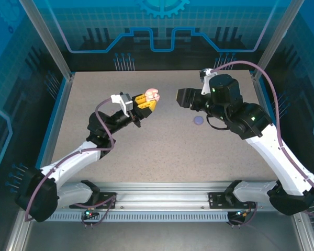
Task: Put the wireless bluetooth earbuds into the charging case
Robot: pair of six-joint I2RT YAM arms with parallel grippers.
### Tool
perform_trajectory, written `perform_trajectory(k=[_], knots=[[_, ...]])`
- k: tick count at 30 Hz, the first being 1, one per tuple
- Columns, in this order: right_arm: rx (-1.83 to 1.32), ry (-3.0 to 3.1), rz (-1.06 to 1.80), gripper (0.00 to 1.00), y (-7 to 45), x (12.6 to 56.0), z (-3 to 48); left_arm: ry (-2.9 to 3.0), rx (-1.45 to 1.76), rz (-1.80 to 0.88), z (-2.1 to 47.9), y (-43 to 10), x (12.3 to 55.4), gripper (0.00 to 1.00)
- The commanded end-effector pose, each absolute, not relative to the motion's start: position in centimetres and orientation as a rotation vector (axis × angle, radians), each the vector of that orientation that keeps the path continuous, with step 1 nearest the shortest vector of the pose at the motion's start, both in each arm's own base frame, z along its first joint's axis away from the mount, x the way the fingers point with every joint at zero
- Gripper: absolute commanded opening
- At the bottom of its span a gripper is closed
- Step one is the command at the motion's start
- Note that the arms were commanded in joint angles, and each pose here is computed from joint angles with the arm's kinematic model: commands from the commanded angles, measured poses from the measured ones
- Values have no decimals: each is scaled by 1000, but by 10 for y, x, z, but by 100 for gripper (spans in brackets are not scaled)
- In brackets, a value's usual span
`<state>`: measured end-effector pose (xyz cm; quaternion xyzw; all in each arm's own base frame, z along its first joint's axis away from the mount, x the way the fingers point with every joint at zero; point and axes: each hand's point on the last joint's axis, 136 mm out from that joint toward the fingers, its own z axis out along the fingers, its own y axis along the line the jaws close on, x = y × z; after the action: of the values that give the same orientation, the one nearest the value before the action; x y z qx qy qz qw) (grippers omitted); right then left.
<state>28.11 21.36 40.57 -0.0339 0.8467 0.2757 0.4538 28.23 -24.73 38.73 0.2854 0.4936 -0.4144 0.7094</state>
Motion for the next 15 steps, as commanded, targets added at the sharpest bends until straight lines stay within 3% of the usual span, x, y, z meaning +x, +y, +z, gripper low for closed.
perform_trajectory(k=[1, 15], knots=[[-154, 2086, 714, 65, 229, 273, 413, 1054, 660, -975, 395, -246, 270, 0], [-201, 2101, 732, 44, 261, 283, 406, 1072, 676, -1016, 395, -252, 273, 0]])
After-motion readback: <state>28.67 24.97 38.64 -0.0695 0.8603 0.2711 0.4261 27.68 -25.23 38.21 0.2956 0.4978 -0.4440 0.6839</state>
